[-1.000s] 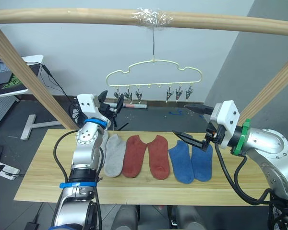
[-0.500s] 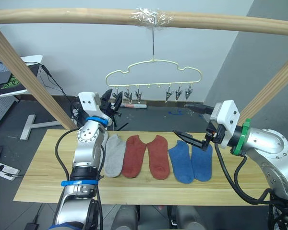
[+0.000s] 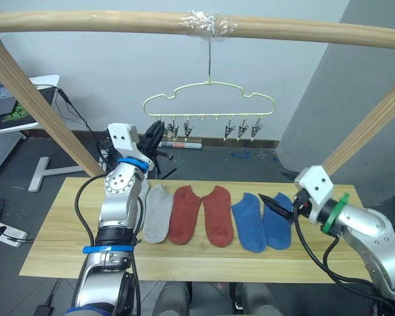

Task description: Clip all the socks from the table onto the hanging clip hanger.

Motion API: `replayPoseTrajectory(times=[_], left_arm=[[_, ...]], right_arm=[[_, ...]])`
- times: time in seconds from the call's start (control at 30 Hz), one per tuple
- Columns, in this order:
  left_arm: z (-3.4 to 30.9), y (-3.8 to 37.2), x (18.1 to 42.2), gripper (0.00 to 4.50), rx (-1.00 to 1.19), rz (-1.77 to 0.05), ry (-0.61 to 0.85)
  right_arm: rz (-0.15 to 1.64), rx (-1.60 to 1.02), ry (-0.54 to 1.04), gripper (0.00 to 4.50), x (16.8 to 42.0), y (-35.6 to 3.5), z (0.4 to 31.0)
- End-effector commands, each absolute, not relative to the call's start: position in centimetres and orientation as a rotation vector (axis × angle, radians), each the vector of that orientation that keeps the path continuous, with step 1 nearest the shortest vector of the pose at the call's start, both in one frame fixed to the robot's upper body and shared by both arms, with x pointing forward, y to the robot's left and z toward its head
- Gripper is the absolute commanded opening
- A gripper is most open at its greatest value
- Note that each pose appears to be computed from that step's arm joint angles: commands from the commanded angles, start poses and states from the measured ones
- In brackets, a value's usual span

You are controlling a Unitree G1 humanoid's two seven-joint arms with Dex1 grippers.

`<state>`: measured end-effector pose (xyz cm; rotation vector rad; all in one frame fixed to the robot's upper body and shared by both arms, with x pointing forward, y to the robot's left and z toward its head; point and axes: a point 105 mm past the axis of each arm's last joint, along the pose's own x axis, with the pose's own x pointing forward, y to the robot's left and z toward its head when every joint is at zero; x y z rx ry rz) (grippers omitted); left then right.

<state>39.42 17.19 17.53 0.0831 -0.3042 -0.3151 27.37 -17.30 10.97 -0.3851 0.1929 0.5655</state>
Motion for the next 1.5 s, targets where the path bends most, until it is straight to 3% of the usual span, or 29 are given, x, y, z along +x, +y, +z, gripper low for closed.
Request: replayPoseTrajectory(times=[0.03,0.27,0.5,0.77,0.9,1.13,1.23,1.5], left_arm=[[19.2,16.7,38.9,0.02,0.094,-0.349,-0.354],[19.6,16.8,38.7,0.02,0.096,-0.362,-0.352],[19.6,17.0,38.5,0.02,0.111,-0.371,-0.34],[19.6,17.4,38.2,0.02,0.126,-0.375,-0.326],[19.5,17.6,38.2,0.0,0.134,-0.375,-0.318],[19.0,17.7,38.0,0.0,0.118,-0.409,-0.279],[18.9,17.4,37.7,0.0,0.07,-0.466,-0.246],[20.0,17.2,36.4,0.0,-0.097,-0.613,-0.133]], right_arm=[[0.432,-0.366,0.188,4.5,28.2,-18.6,9.9],[0.257,-0.224,0.297,4.5,30.2,-18.5,5.3],[0.121,-0.169,0.33,4.5,31.5,-19.2,3.3],[0.095,-0.029,0.46,4.5,31.6,-18.6,-0.2],[0.083,-0.028,0.505,3.66,31.5,-19.0,-1.5],[0.069,-0.034,0.517,1.24,31.1,-19.7,-1.8],[0.137,-0.099,0.461,0.12,31.2,-19.1,-0.4],[0.504,-0.49,0.13,0.05,32.4,-12.4,7.0]])
